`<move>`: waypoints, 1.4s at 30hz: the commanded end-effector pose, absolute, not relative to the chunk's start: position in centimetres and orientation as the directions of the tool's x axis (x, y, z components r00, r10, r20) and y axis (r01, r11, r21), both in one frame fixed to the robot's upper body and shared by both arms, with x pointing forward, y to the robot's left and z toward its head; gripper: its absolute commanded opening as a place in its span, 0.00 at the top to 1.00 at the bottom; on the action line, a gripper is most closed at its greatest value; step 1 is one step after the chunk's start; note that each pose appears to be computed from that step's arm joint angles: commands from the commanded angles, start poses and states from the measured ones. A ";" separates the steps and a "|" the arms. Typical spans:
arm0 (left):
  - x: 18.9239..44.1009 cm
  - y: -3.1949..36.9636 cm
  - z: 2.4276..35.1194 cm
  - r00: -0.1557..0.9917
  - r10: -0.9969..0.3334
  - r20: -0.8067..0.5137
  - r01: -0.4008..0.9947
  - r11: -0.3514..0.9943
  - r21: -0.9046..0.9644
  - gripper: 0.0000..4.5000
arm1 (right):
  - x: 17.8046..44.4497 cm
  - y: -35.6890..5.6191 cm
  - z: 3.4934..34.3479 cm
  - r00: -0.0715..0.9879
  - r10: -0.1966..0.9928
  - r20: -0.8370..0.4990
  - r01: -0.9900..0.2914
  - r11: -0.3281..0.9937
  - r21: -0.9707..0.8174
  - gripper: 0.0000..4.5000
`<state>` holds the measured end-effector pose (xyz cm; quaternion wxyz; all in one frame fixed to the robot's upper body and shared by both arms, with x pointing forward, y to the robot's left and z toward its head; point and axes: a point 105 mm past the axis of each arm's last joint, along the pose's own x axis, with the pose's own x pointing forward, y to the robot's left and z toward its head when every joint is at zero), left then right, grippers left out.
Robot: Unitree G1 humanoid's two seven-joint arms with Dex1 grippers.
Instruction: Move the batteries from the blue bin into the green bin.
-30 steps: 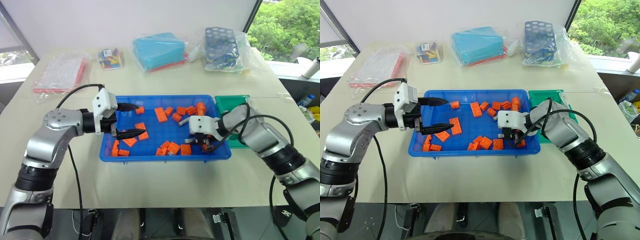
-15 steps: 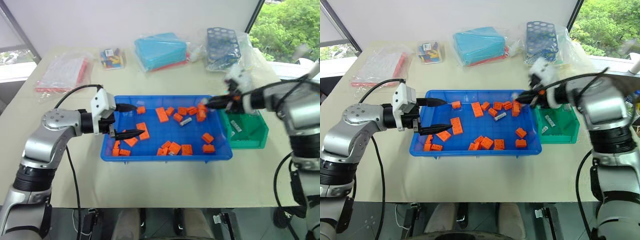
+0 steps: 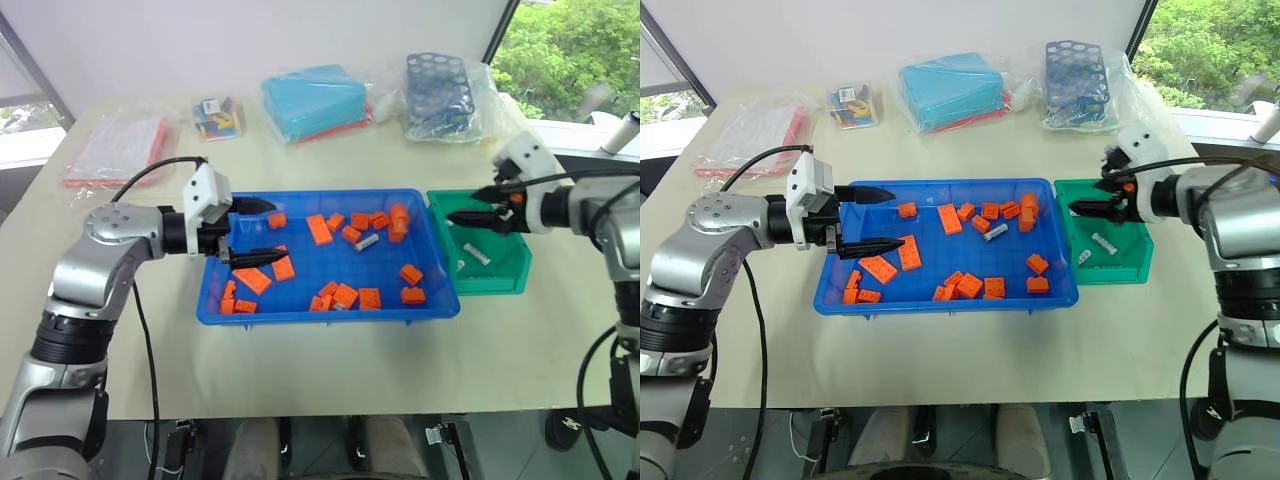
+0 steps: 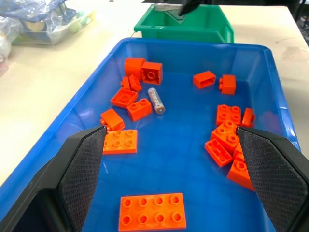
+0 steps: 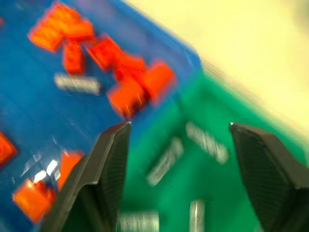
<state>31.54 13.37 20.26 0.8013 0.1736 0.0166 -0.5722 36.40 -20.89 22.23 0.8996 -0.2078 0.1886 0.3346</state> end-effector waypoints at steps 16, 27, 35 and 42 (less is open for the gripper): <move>30.2 13.6 21.0 0.360 -0.904 -0.230 0.911 0.287 0.297 0.00 | 38.9 -12.3 16.2 0.399 0.640 -0.657 -0.914 0.221 -0.340 0.25; 30.0 13.8 21.0 0.384 -0.896 -0.221 0.903 0.315 0.293 0.00 | 38.5 -12.0 13.0 0.332 0.619 -0.711 -0.941 0.171 -0.291 0.30; 30.1 13.7 21.2 0.385 -0.897 -0.216 0.901 0.315 0.300 0.00 | 37.0 -12.1 12.7 0.318 0.643 -0.697 -0.947 0.178 -0.269 0.99; 29.9 13.6 21.0 0.383 -0.899 -0.212 0.901 0.313 0.299 0.00 | 35.3 -12.8 17.3 0.422 0.697 -0.580 -0.906 0.312 -0.285 0.99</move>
